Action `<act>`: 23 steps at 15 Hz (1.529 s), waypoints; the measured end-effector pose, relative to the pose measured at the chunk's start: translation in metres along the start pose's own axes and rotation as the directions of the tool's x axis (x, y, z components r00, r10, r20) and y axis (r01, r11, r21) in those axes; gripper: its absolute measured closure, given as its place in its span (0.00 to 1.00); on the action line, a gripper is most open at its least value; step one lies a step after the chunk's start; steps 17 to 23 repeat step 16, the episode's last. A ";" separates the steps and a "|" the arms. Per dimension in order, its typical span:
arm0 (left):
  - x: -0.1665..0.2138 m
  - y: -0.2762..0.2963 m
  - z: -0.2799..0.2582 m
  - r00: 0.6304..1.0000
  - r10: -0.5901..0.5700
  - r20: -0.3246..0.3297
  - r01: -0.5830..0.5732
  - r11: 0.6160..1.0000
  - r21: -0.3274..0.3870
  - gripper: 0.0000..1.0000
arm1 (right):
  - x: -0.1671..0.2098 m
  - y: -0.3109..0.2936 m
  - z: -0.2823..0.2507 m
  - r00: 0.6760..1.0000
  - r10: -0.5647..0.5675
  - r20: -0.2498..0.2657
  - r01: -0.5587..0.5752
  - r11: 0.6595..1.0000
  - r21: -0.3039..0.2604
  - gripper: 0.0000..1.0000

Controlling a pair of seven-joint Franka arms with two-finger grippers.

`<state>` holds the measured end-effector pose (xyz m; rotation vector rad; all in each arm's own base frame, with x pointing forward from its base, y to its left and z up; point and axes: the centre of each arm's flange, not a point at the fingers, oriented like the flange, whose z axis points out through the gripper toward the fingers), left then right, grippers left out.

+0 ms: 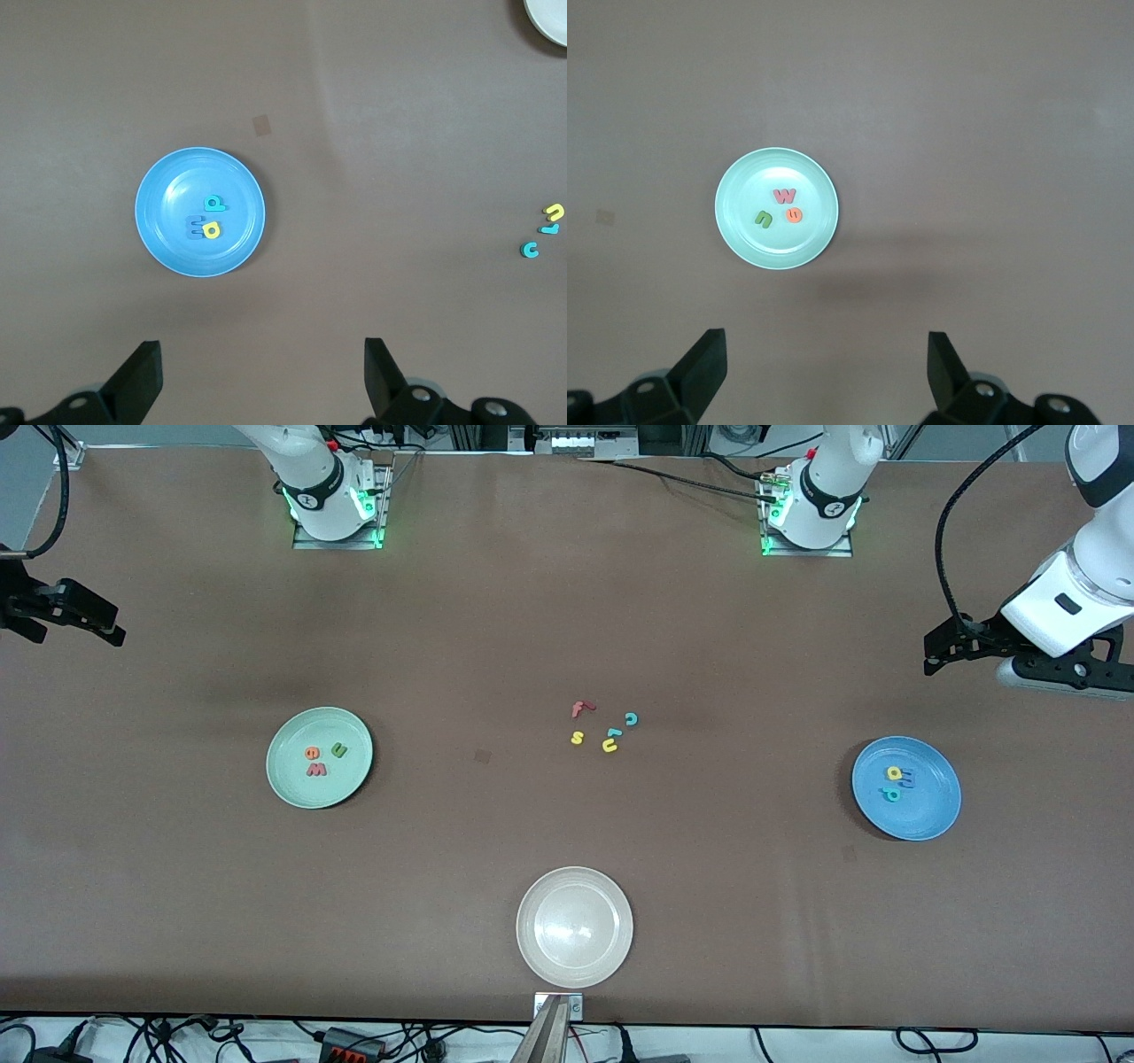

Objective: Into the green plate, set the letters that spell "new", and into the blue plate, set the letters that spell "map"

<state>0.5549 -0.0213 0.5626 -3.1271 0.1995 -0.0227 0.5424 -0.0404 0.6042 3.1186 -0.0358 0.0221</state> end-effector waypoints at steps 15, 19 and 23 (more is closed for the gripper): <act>-0.001 -0.002 0.000 1.000 -0.004 0.005 0.004 1.000 0.000 0.00 | -0.006 0.017 -0.001 0.999 0.036 0.005 -0.036 0.999 0.001 0.00; -0.001 -0.002 0.000 1.000 -0.004 0.005 0.004 1.000 0.000 0.00 | -0.006 0.018 -0.001 0.999 0.037 0.005 -0.037 0.999 0.001 0.00; -0.001 -0.002 0.000 1.000 -0.004 0.005 0.004 1.000 0.000 0.00 | -0.006 0.018 -0.001 0.999 0.037 0.005 -0.037 0.999 0.001 0.00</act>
